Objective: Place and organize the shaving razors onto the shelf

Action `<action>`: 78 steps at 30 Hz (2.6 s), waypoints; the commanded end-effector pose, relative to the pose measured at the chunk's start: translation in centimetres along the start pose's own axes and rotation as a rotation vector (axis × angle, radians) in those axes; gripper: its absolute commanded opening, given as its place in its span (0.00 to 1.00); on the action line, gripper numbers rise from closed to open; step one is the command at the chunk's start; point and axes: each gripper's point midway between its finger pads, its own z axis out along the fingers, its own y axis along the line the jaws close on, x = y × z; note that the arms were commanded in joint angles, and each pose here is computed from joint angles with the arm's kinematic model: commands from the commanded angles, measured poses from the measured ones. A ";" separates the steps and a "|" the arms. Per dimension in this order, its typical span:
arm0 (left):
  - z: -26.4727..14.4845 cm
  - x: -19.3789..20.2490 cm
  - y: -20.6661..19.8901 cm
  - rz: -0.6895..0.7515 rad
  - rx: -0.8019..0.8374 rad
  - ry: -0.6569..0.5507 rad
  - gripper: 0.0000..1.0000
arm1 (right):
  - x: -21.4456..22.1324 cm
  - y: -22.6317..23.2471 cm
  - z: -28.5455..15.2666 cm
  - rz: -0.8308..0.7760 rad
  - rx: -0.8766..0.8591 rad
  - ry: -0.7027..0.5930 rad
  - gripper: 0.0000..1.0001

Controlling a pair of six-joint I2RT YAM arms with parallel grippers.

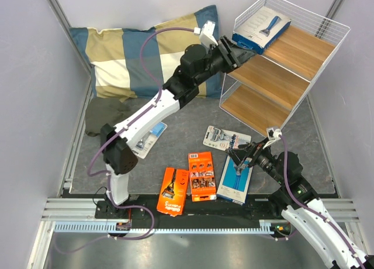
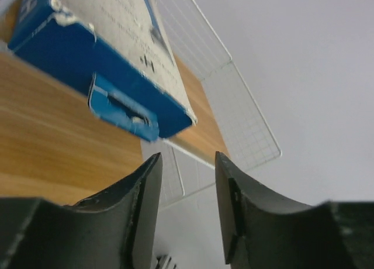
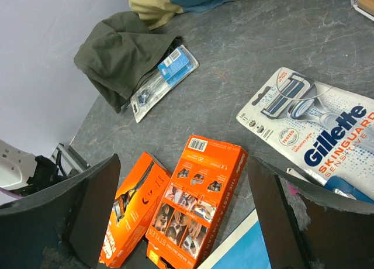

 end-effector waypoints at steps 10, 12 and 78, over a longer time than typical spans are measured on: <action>-15.1 -3.3 -4.9 0.360 0.033 -0.100 1.00 | 1.0 -0.9 0.4 -0.011 0.017 0.023 0.98; -17.2 -2.7 -4.2 0.403 0.033 -0.096 1.00 | 1.5 -1.2 0.5 -0.012 0.028 0.037 0.98; -23.2 37.6 23.5 0.091 -0.362 0.950 0.02 | -1.8 -6.2 -1.6 -0.028 0.381 -0.070 0.98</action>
